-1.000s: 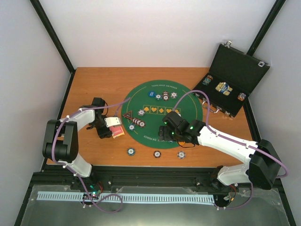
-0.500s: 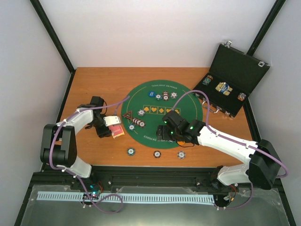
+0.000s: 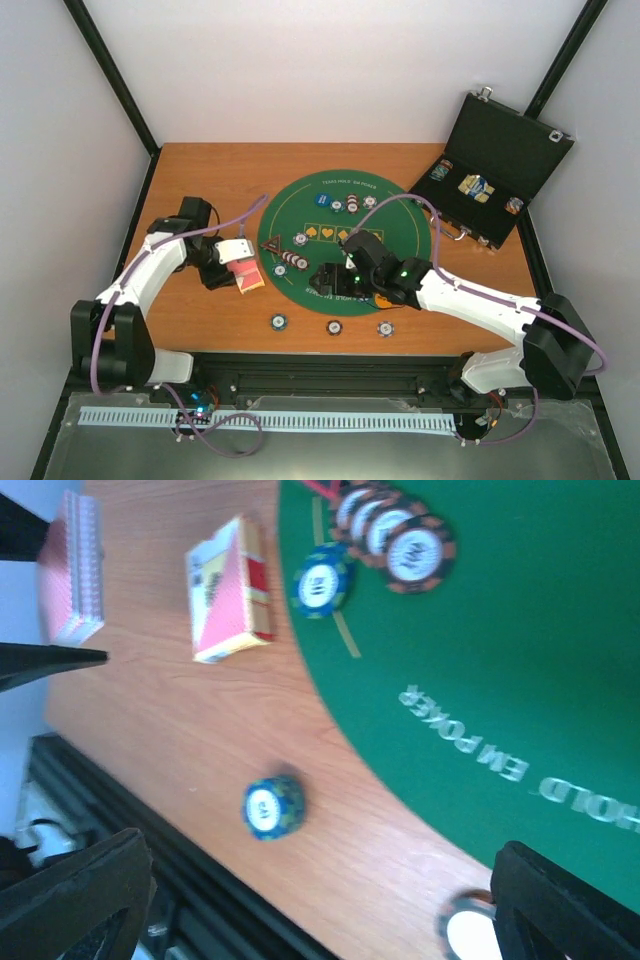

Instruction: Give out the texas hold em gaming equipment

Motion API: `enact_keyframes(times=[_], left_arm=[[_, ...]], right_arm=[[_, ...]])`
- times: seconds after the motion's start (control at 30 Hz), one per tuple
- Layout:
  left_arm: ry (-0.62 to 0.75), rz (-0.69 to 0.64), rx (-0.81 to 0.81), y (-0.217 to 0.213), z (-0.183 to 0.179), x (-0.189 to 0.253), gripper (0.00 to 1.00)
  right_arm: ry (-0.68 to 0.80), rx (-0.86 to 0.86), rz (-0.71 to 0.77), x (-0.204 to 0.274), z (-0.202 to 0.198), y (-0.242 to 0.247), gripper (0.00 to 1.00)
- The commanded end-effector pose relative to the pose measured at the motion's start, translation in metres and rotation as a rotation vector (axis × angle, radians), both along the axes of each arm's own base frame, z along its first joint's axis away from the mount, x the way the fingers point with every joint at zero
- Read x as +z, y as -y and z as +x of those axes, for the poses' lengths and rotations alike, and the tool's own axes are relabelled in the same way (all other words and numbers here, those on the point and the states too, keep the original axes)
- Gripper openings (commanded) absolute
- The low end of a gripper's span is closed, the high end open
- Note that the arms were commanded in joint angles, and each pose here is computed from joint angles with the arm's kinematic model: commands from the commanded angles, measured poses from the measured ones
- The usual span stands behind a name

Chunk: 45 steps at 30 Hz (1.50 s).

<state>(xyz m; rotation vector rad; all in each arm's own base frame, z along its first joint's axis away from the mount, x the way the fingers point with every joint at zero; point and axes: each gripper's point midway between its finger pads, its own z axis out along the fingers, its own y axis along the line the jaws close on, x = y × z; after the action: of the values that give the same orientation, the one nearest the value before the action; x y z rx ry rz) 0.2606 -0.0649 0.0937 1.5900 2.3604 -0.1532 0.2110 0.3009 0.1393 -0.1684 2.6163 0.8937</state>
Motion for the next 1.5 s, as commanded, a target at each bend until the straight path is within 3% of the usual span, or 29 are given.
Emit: enact_keyframes(times=[0.0, 0.23, 0.37, 0.97, 1.47], left_arm=[[0.019, -0.104, -0.051, 0.018, -0.010, 0.034, 0.01], [0.029, -0.103, -0.100, 0.027, -0.025, 0.044, 0.01], [0.041, -0.106, -0.121, 0.034, -0.030, 0.049, 0.01], [0.093, -0.108, -0.176, 0.050, -0.040, 0.063, 0.01], [0.105, -0.095, -0.199, 0.058, -0.042, 0.065, 0.01]], right_arm=[[-0.021, 0.094, 0.226, 0.020, -0.003, -0.039, 0.92], [-0.060, 0.215, 0.478, 0.044, -0.006, -0.084, 0.91], [-0.084, 0.234, 0.535, 0.047, -0.003, -0.096, 0.90], [-0.115, 0.246, 0.626, 0.050, 0.002, -0.118, 0.73], [-0.138, 0.270, 0.646, 0.047, -0.004, -0.143, 0.68]])
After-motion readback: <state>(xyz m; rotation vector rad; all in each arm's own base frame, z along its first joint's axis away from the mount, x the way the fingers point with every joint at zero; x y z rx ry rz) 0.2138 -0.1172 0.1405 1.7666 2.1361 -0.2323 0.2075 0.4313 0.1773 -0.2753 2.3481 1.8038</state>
